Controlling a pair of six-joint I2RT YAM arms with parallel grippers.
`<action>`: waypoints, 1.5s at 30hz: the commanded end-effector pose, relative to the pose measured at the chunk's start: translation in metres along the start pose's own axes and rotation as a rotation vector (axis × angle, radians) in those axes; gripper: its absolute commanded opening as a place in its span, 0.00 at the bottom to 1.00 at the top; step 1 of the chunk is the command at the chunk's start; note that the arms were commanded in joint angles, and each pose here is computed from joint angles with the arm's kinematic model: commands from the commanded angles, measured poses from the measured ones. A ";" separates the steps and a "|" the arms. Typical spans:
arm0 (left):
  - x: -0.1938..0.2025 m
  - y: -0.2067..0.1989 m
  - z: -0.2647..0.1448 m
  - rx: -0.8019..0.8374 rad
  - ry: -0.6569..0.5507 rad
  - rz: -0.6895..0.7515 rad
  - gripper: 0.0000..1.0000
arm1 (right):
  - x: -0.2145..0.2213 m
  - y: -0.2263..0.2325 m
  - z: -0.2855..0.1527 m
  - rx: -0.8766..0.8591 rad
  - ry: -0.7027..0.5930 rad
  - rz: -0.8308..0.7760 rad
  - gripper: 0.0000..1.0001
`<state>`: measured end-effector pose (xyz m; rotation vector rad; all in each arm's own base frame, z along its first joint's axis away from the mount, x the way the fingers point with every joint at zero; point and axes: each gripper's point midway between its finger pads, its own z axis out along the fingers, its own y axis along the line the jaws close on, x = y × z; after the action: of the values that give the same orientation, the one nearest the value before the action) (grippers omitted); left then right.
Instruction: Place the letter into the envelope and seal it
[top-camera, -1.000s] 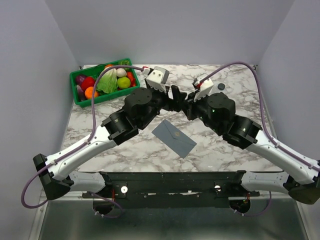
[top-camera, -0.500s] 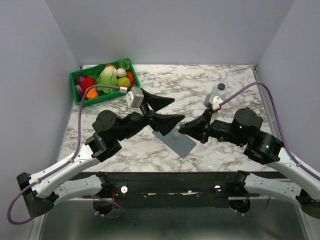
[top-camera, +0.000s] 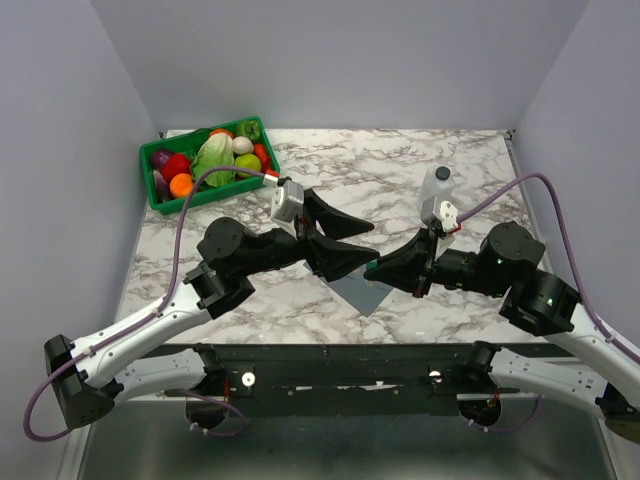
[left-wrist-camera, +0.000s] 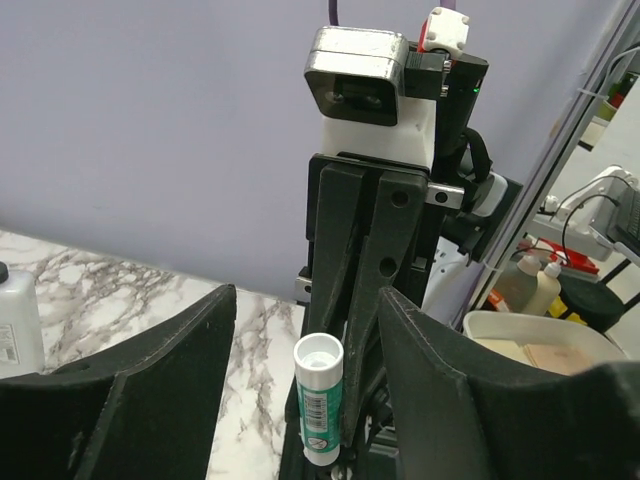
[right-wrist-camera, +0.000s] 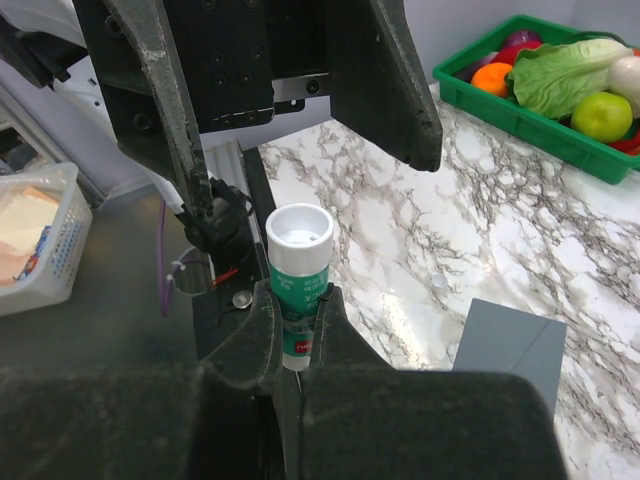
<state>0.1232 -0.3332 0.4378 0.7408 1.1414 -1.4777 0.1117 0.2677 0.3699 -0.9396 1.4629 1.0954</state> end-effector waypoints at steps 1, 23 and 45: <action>0.004 -0.005 -0.001 0.032 0.010 -0.012 0.65 | -0.003 0.007 -0.003 -0.031 -0.003 0.004 0.01; 0.026 -0.002 0.002 0.058 0.077 -0.053 0.50 | 0.003 0.005 -0.002 -0.025 0.009 0.016 0.01; 0.033 0.012 0.004 -0.019 0.117 -0.074 0.00 | 0.000 -0.021 -0.001 0.125 -0.009 0.021 0.01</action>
<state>0.1148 -0.3473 0.4134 0.8215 1.2102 -1.5584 0.1123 0.2667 0.3652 -0.9326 1.4836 1.0918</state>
